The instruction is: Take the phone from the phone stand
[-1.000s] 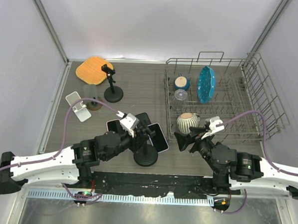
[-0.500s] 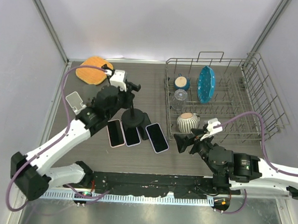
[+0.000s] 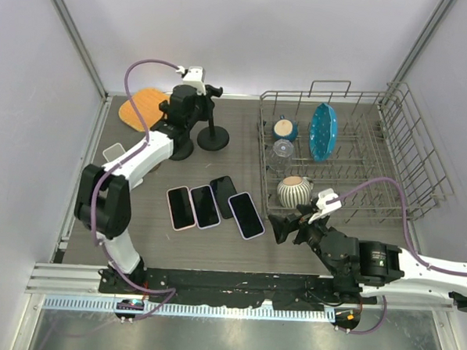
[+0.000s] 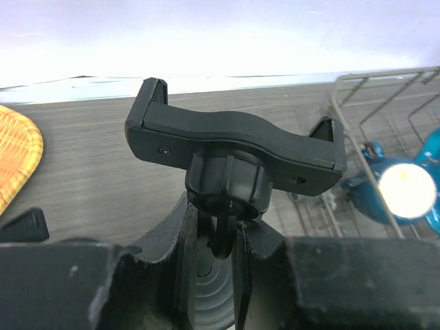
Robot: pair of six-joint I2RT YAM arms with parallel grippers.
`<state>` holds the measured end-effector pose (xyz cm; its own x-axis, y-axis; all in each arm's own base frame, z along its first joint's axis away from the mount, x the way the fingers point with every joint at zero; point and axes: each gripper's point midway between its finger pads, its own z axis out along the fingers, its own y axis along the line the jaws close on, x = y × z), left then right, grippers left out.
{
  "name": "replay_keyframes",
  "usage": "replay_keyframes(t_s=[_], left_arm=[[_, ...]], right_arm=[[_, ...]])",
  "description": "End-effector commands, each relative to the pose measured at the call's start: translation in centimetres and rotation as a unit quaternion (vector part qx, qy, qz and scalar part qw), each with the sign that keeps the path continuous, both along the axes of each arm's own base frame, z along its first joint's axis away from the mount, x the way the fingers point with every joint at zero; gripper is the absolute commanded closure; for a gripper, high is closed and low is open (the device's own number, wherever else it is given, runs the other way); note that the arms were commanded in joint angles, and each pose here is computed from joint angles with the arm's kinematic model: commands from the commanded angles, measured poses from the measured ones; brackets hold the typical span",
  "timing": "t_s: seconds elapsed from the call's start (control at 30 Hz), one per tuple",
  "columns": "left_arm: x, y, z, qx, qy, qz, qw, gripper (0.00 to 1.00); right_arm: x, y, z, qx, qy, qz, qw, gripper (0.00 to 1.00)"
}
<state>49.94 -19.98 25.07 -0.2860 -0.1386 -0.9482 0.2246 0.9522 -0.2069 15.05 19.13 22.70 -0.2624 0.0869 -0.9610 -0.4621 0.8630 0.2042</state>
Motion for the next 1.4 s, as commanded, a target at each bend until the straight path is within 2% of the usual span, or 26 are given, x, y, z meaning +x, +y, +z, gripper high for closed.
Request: replay_keyframes(t_s=[0.0, 0.2, 0.4, 0.5, 0.53, 0.63, 0.9, 0.97, 1.0, 1.07, 1.1, 1.2, 1.33, 1.37], left_arm=[[4.3, -0.1, 4.9, -0.038, -0.109, -0.009, 0.993, 1.0], [8.0, -0.3, 1.9, -0.036, -0.113, -0.017, 0.993, 1.0], [9.1, -0.1, -1.1, -0.015, -0.109, -0.029, 0.993, 0.99], [8.7, -0.1, -2.4, -0.009, -0.102, -0.037, 0.994, 0.87], [8.4, -0.1, -1.9, -0.009, -0.106, -0.039, 0.994, 0.73], [7.6, 0.1, -1.9, -0.011, -0.107, -0.04, 0.993, 0.5], [4.5, 1.0, 3.8, -0.044, -0.116, -0.031, 0.992, 0.13], [3.5, 1.4, 4.2, -0.052, -0.112, -0.025, 0.992, 0.08], [2.4, 1.2, 6.1, -0.067, -0.123, -0.025, 0.99, 0.03], [1.1, 1.2, 6.1, -0.071, -0.111, -0.019, 0.991, 0.0], [-0.1, 1.2, 7.5, -0.076, -0.116, -0.008, 0.99, 0.0], [-2.5, 0.6, 6.9, -0.093, -0.096, 0.0, 0.991, 0.0], [-7.4, 0.2, 6.1, -0.117, -0.063, 0.01, 0.991, 0.0], [-8.9, -1.1, 6.0, -0.12, -0.057, -0.005, 0.991, 0.0]], right_arm=[[0.1, 0.1, 1.3, 0.027, -0.01, -0.001, 1.0, 0.06], [0.0, -0.2, 1.3, 0.032, -0.012, 0.002, 0.999, 0.06], [0.0, -0.4, 1.2, 0.032, -0.013, 0.003, 0.999, 0.06], [0.0, -0.4, 1.0, 0.03, -0.013, 0.002, 0.999, 0.06], [0.0, -0.4, 1.0, 0.029, -0.013, 0.002, 0.999, 0.06], [0.0, -0.4, 1.1, 0.029, -0.012, 0.002, 1.0, 0.06], [0.5, -2.1, 2.0, 0.017, -0.013, -0.029, 0.999, 0.06], [0.6, -2.9, 2.2, 0.011, -0.013, -0.04, 0.999, 0.06], [0.8, -3.4, 2.8, 0.016, -0.017, -0.05, 0.998, 0.06], [0.9, -4.3, 3.3, 0.023, -0.019, -0.058, 0.998, 0.06], [0.9, -4.7, 3.8, 0.028, -0.022, -0.062, 0.997, 0.06], [1.2, -6.2, 5.1, 0.045, -0.031, -0.082, 0.995, 0.05], [1.4, -8.0, 6.5, 0.056, -0.04, -0.101, 0.993, 0.05], [1.4, -8.4, 6.9, 0.059, -0.041, -0.104, 0.992, 0.05]])
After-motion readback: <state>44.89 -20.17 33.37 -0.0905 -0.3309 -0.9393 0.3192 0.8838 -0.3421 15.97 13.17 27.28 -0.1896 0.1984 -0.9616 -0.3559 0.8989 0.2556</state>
